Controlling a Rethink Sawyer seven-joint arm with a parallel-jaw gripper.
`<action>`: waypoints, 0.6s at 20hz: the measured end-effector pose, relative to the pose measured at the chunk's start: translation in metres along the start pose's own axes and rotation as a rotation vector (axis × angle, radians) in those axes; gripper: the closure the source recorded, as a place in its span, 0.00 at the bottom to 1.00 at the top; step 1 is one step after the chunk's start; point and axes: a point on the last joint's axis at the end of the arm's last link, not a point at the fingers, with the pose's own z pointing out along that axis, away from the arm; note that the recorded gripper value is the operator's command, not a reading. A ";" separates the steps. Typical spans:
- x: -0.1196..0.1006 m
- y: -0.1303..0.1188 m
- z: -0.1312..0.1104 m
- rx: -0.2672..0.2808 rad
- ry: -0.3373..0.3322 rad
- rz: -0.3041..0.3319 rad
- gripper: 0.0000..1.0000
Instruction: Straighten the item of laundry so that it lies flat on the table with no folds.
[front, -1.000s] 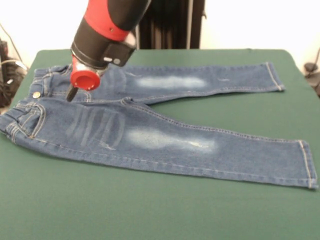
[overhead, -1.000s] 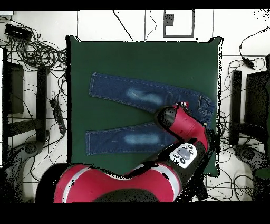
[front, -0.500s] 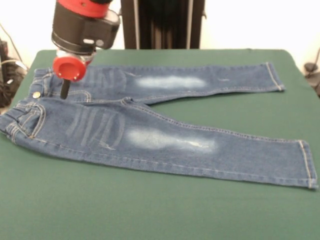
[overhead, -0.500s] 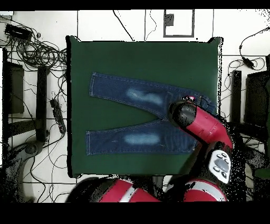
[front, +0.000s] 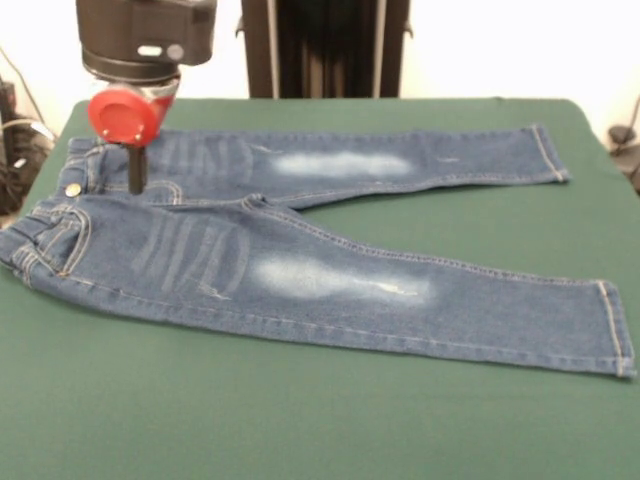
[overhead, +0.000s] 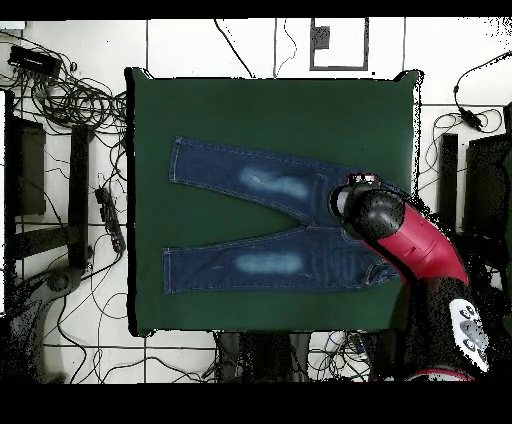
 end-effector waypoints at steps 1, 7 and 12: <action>0.005 0.001 -0.003 0.000 0.010 -0.003 1.00; 0.040 0.003 -0.023 0.021 0.061 -0.048 1.00; 0.067 0.003 -0.038 0.045 0.087 -0.123 1.00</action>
